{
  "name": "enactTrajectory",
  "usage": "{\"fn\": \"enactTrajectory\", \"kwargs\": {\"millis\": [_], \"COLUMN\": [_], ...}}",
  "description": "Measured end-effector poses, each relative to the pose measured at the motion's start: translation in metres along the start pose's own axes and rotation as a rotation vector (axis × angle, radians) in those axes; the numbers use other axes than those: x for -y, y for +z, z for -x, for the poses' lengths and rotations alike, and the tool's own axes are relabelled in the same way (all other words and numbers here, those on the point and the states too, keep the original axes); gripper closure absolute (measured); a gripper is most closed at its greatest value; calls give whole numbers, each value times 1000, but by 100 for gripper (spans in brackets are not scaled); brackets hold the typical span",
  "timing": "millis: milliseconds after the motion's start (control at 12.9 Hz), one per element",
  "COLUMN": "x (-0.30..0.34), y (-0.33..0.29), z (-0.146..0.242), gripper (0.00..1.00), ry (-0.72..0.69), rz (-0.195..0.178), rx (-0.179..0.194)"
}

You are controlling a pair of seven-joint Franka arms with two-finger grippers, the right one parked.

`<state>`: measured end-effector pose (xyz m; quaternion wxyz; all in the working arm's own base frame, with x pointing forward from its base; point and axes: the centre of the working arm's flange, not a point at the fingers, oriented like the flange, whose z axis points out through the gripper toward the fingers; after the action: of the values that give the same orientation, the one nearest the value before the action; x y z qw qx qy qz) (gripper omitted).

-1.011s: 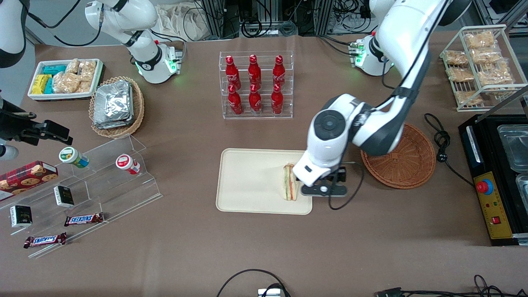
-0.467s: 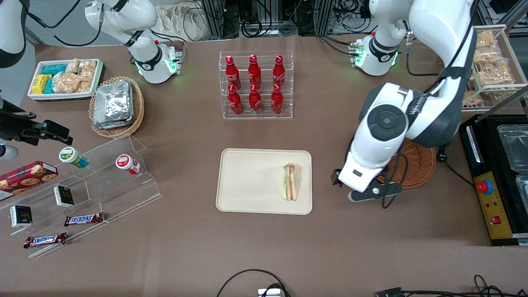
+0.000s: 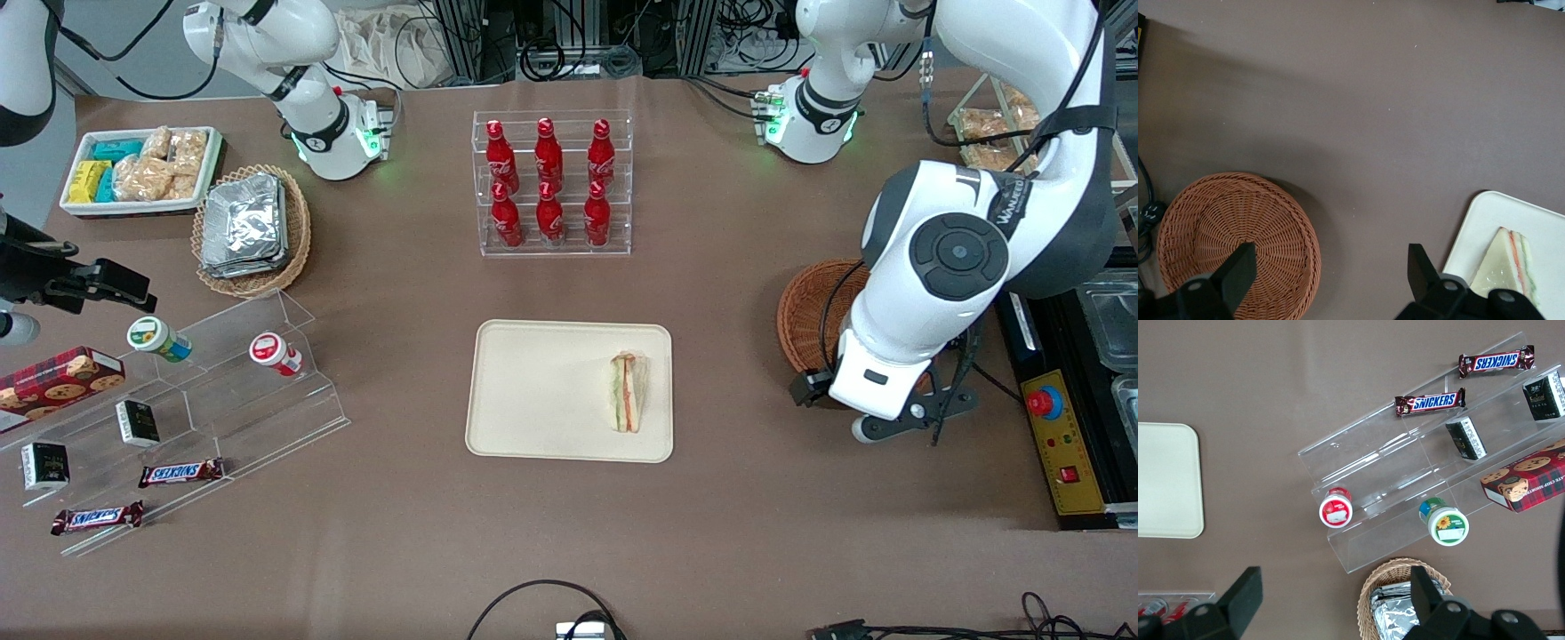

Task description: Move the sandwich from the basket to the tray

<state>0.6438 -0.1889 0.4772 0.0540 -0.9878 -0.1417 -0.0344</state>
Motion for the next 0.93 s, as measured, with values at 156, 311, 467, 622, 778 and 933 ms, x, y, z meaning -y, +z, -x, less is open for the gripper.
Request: {"fn": "enactTrajectory", "kwargs": {"millis": [156, 311, 467, 622, 778, 933], "x": [6, 29, 65, 98, 121, 140], "y": [-8, -20, -37, -55, -70, -86], "z": [2, -2, -8, -8, -1, 8], "gripper": [0, 0, 0, 0, 0, 0], "ry": [11, 49, 94, 134, 171, 216], "rz": [-11, -6, -1, 15, 22, 46], "rx": [6, 31, 48, 69, 80, 87]}}
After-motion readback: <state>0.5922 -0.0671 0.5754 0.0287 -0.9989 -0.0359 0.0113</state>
